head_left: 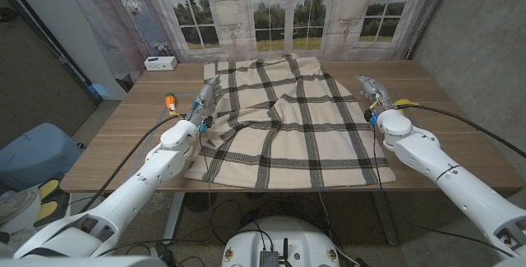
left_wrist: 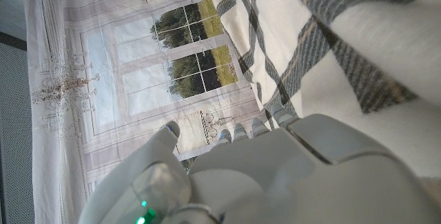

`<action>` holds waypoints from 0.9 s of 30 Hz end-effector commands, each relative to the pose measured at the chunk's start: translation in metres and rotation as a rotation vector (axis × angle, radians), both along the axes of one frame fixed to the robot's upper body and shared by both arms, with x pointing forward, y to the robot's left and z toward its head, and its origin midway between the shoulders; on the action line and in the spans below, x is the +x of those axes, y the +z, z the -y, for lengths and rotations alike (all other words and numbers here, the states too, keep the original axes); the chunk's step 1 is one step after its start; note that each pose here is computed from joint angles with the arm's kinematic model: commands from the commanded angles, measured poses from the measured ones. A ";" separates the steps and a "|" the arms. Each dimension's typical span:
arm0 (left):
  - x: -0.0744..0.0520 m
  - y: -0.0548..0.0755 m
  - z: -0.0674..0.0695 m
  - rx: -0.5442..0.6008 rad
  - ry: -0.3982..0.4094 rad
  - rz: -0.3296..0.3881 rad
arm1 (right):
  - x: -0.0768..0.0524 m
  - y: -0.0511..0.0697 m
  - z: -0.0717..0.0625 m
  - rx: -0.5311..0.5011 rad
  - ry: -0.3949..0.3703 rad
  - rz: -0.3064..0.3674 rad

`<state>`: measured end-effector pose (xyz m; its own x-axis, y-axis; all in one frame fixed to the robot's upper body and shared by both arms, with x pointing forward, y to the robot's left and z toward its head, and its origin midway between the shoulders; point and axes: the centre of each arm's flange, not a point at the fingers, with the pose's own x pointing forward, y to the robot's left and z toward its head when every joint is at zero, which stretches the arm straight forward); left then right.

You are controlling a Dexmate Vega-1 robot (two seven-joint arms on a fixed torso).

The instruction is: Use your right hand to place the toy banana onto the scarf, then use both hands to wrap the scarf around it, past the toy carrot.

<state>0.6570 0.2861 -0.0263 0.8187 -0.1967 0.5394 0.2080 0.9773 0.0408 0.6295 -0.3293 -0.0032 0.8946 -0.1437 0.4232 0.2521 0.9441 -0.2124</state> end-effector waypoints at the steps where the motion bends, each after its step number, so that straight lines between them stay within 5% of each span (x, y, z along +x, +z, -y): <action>1: -0.001 0.001 0.004 0.004 0.002 -0.004 | -0.005 0.013 0.018 -0.070 -0.124 -0.042; 27: -0.008 -0.002 0.007 0.006 0.006 -0.005 | -0.015 0.021 0.035 -0.153 -0.365 -0.201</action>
